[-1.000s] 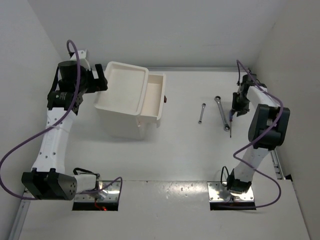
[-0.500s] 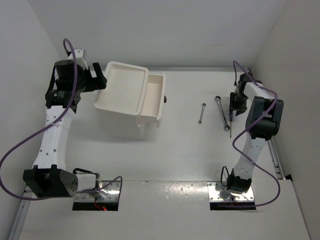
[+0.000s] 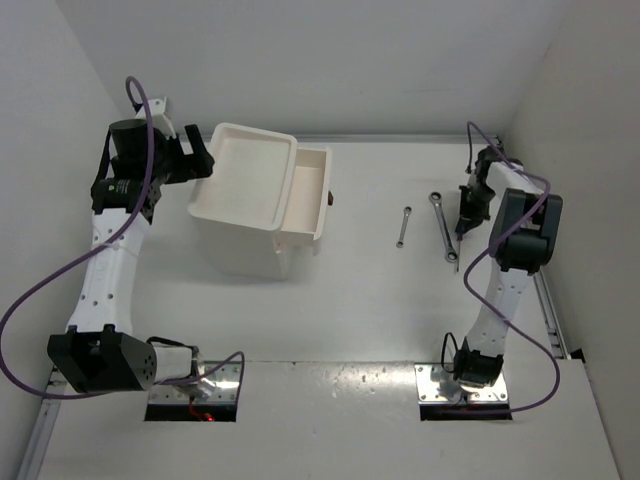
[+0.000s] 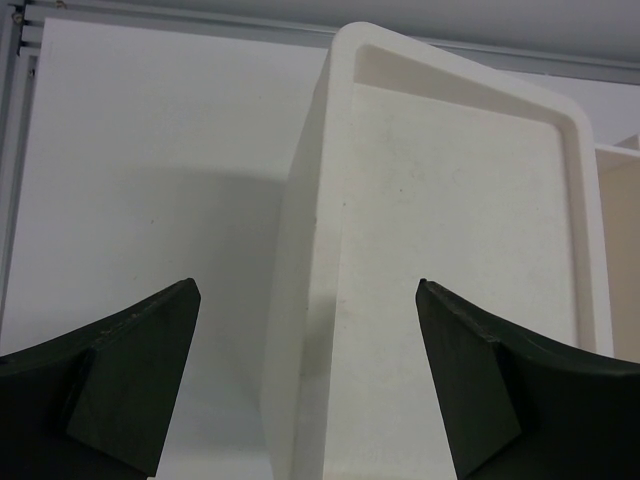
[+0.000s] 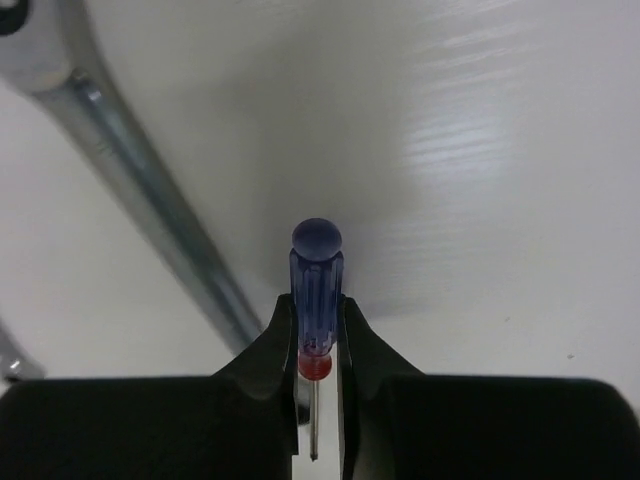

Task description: Sort the tools into containers

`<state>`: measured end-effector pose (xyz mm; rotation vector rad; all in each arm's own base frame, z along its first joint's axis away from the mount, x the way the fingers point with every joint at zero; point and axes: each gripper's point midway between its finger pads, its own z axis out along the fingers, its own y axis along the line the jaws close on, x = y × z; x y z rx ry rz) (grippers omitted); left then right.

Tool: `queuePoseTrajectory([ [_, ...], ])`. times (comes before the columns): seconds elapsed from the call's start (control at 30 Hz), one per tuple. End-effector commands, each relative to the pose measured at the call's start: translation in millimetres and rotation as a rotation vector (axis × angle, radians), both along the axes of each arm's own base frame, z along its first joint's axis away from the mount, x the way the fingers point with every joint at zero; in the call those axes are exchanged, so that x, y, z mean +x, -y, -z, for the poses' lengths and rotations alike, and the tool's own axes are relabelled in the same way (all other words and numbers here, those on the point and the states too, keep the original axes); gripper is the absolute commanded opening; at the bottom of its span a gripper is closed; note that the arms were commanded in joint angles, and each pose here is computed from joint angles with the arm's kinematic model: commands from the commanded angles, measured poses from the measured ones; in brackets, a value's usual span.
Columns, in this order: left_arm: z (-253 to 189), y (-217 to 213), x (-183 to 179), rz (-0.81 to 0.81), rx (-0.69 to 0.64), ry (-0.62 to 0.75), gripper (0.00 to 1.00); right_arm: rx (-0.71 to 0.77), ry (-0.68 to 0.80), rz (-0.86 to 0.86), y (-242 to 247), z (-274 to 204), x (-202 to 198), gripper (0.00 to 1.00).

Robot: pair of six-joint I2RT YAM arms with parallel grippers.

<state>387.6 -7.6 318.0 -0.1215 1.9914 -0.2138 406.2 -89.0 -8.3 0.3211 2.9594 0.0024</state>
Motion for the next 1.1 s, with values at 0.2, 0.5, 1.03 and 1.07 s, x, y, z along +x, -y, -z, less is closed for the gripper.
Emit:
queuePoseTrajectory([
  [0.2,-27.0,-1.6,3.4,-0.009,-0.022,0.072,0.96,0.648,0.504,-0.246,-145.8,-242.1,30.3,0.00],
  [0.5,-34.5,0.1,-3.9,-0.021,-0.023,0.093,0.96,0.888,0.938,-0.458,-276.9,-413.2,11.3,0.00],
  [1.03,-25.3,-2.9,-8.9,-0.049,0.015,0.074,0.96,0.795,0.807,-0.407,-387.9,-352.7,52.0,0.00],
  [1.07,-25.2,-3.2,-8.9,-0.046,0.023,0.075,0.96,0.788,0.799,-0.407,-393.5,-347.3,52.0,0.00],
])
